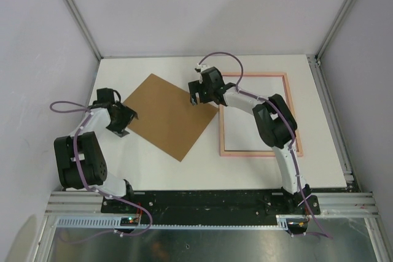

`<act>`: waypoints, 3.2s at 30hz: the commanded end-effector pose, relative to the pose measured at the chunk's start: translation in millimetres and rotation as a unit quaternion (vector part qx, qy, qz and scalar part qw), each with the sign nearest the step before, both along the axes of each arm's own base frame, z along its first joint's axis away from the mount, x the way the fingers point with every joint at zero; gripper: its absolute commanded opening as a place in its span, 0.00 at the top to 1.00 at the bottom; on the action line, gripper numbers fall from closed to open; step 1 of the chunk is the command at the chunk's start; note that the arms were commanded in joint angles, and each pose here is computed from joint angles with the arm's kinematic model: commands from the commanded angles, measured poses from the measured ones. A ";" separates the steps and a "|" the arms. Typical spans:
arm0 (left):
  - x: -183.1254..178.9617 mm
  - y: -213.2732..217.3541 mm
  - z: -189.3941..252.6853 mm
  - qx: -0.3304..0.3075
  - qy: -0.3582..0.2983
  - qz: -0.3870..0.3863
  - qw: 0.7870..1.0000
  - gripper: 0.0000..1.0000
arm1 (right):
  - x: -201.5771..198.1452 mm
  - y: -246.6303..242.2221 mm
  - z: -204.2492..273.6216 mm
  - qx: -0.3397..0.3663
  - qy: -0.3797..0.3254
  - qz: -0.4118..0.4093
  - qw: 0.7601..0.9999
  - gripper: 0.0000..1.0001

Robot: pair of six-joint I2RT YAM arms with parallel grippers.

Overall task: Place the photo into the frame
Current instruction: Pick up the backboard from the center of the board.

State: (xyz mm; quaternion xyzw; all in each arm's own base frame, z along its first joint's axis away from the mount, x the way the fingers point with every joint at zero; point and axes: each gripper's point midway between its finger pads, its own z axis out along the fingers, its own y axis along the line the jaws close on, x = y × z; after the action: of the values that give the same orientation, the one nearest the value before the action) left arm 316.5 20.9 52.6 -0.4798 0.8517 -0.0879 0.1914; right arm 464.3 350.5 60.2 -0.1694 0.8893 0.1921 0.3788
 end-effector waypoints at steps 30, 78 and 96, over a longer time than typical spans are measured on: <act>38.4 13.0 -41.6 0.007 0.018 0.015 1.000 0.25 | -84.7 32.4 15.8 0.247 0.232 0.117 0.934 0.11; 37.1 -125.3 -16.9 -0.090 -0.045 -0.150 0.984 0.25 | -175.3 2.6 94.4 0.309 0.253 0.081 0.913 0.25; 60.6 -142.5 37.5 -0.079 -0.129 -0.238 0.959 0.20 | -159.3 -66.0 114.5 0.269 0.179 -0.009 0.946 0.99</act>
State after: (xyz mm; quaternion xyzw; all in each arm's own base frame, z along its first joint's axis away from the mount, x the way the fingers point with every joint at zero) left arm 360.1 -113.6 47.6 -0.3163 0.9022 -0.2270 0.1856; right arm 298.0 299.8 148.7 -0.0090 0.8677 0.4584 0.1920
